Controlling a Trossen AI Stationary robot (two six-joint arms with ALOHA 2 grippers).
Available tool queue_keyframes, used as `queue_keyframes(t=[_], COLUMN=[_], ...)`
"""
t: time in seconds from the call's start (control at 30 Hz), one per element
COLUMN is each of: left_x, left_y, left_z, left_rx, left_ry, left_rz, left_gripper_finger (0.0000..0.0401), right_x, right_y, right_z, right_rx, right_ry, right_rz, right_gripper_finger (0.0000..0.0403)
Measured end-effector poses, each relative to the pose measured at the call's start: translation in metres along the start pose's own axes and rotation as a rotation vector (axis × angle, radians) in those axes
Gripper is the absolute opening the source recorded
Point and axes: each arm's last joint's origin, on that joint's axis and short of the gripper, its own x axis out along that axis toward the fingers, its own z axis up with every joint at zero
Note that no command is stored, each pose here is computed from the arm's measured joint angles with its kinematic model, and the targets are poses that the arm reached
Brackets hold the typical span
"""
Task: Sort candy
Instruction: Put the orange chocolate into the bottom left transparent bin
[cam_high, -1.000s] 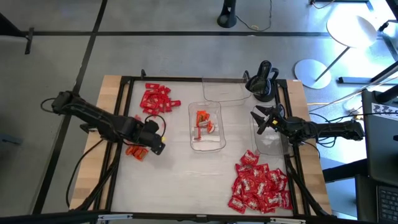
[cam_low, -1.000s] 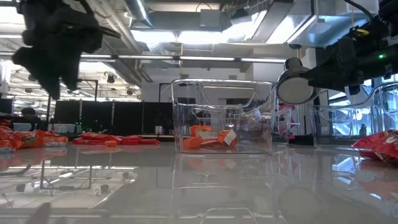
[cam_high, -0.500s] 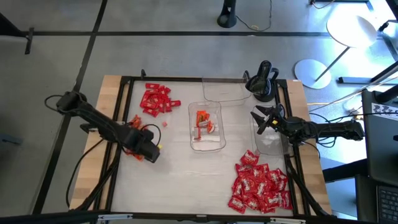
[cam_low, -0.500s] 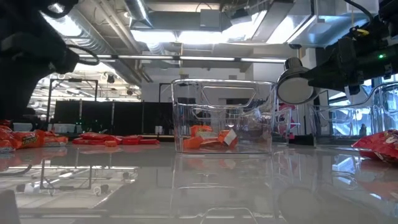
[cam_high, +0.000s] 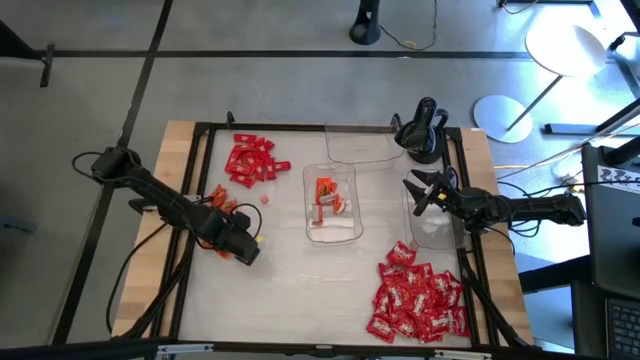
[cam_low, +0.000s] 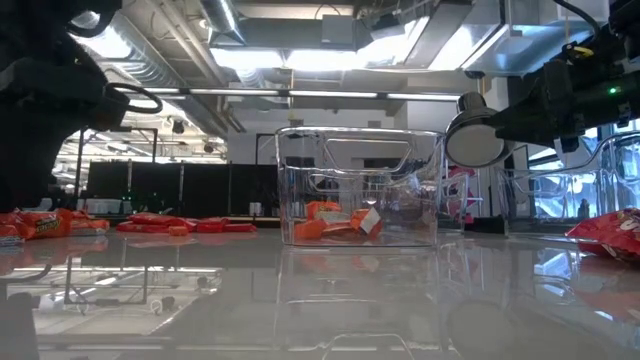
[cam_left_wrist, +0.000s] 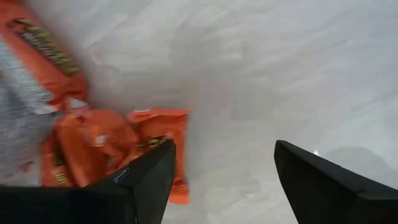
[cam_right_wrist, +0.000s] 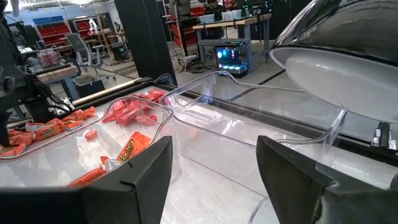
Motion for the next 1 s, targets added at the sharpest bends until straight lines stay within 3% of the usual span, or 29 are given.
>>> queue_keyframes(t=[0.17, 0.53, 1.0], left_x=[0.000, 0.000, 0.019], left_y=[0.007, 0.000, 0.020], left_z=[-0.001, 0.000, -0.009], left_rx=[-0.007, 0.016, -0.012], left_ry=[0.004, -0.002, 0.009], left_rz=[0.069, 0.003, 0.095], left_gripper_finger=[0.0263, 0.0263, 0.0263], right_x=[0.000, 0.000, 0.000], right_y=[0.000, 0.000, 0.000], right_z=[0.000, 0.000, 0.000], right_rx=[0.000, 0.000, 0.000], right_ry=[0.000, 0.000, 0.000], right_rz=[0.000, 0.001, 0.000], right_gripper_finger=[0.0230, 0.0230, 0.0230])
